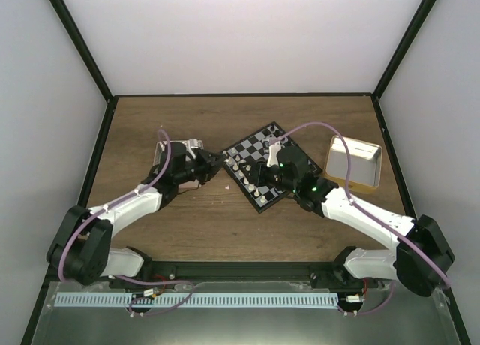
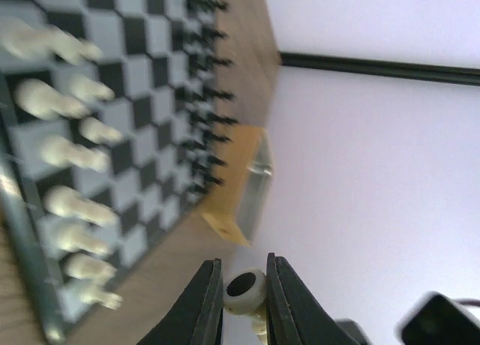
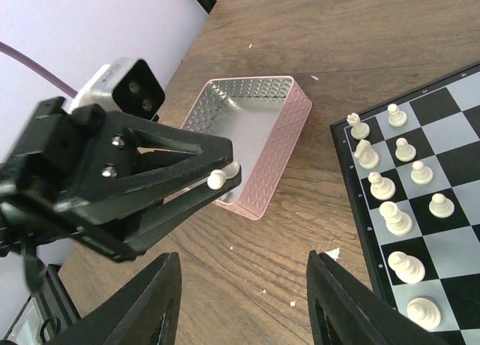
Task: Set up the chess pieces on the board
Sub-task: Place the chess piece on the chessboard.
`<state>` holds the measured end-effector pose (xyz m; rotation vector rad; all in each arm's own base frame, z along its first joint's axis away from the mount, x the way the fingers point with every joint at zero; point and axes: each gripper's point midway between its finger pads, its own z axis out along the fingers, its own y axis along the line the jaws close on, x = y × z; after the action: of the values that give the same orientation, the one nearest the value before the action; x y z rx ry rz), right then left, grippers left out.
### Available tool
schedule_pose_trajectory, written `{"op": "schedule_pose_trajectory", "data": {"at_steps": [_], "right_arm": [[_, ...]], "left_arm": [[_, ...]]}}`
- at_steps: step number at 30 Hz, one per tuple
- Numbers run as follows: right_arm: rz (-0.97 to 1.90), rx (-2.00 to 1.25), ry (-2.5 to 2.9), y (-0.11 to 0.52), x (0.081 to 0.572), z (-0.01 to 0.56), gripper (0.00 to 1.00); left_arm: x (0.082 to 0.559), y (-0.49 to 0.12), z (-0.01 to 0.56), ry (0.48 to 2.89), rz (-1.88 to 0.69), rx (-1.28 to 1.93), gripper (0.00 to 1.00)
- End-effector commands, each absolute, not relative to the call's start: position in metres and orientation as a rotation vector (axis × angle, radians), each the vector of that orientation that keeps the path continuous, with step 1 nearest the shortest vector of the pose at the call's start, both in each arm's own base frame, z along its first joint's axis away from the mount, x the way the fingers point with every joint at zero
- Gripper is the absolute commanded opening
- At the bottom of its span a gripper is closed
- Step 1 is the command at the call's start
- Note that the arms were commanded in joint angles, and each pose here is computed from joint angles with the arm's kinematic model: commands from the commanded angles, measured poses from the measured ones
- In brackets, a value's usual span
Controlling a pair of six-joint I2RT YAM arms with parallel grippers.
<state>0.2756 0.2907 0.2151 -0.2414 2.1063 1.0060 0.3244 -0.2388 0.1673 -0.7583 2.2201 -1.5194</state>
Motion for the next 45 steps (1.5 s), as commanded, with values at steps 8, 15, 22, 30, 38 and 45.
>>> {"op": "schedule_pose_trajectory", "data": {"at_steps": [8, 15, 22, 30, 38, 45], "right_arm": [[0.985, -0.207, 2.061, 0.285, 0.283, 0.227, 0.47], [0.935, -0.176, 2.067, 0.282, 0.292, 0.225, 0.39], [0.903, -0.183, 2.065, 0.283, 0.296, 0.224, 0.23], [0.848, -0.209, 2.053, 0.283, 0.304, 0.226, 0.21], [0.788, -0.298, 2.031, 0.285, 0.306, 0.228, 0.26], [0.744, -0.454, 1.975, 0.289, 0.302, 0.232, 0.24]], "left_arm": [[0.318, -0.300, 0.219, 2.058, -1.943, -0.888, 0.12], [0.313, -0.311, 0.215, 2.074, -1.970, -0.904, 0.12], [0.312, -0.314, 0.215, 2.073, -1.977, -0.910, 0.12], [0.311, -0.316, 0.213, 2.087, -1.979, -0.912, 0.12], [0.311, -0.315, 0.206, 2.106, -1.937, -0.916, 0.11], [0.312, -0.314, 0.202, 2.122, -1.908, -0.917, 0.11]]}}
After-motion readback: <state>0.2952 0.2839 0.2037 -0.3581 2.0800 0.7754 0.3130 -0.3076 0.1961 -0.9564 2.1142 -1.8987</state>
